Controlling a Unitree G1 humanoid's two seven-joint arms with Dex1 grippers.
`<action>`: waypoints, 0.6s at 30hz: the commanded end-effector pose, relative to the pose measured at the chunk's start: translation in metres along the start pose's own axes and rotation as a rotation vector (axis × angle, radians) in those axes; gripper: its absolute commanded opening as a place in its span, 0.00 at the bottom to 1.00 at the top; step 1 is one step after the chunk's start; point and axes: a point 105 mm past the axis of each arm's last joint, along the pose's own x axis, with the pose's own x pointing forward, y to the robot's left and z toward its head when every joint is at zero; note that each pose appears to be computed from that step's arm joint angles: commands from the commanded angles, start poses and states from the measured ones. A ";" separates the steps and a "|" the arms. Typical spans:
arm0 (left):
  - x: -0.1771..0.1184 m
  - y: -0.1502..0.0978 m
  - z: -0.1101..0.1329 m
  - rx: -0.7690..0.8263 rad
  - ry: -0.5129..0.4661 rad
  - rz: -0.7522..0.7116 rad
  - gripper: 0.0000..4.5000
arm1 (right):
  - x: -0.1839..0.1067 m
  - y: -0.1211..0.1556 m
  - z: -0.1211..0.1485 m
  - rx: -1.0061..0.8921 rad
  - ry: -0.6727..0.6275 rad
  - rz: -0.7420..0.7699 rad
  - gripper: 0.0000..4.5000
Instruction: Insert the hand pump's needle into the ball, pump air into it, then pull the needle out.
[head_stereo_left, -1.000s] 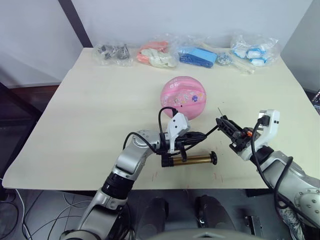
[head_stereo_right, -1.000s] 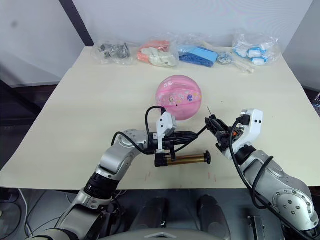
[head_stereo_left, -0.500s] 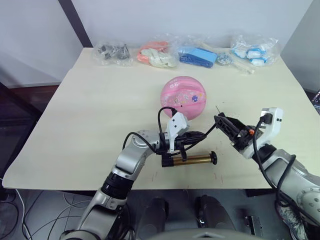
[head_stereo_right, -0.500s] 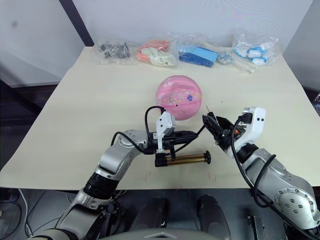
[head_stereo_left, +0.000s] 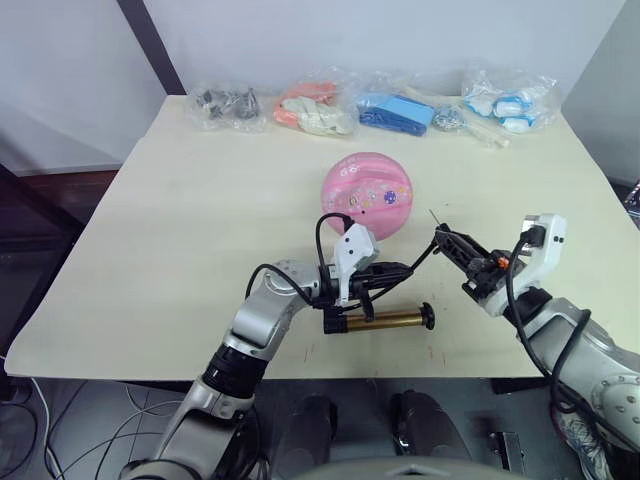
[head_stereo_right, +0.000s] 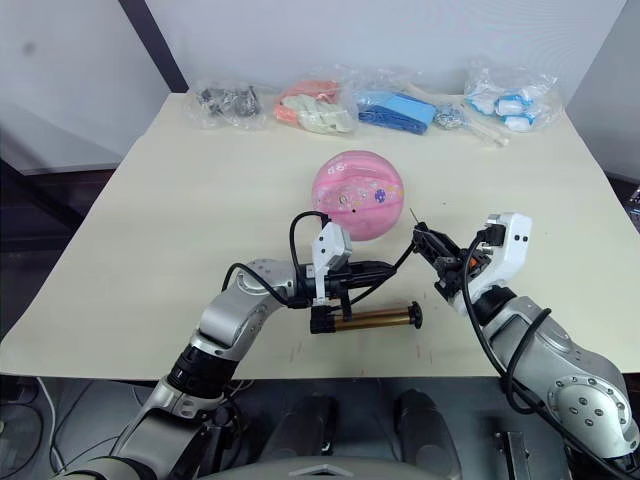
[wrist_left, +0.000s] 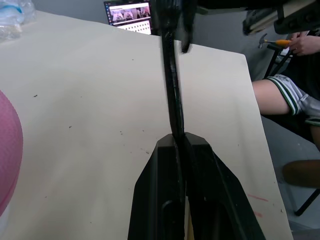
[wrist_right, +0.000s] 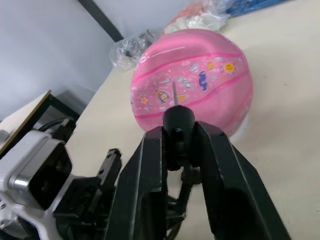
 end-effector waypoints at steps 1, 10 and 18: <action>0.001 -0.002 0.014 0.043 -0.043 -0.012 0.00 | 0.001 0.005 0.009 -0.013 -0.034 0.024 0.07; -0.001 0.000 0.018 0.009 -0.076 -0.011 0.15 | 0.004 0.004 0.011 -0.040 -0.026 0.021 0.07; -0.018 0.019 0.035 -0.082 -0.160 0.055 0.88 | 0.006 -0.005 0.022 -0.220 0.009 -0.026 0.07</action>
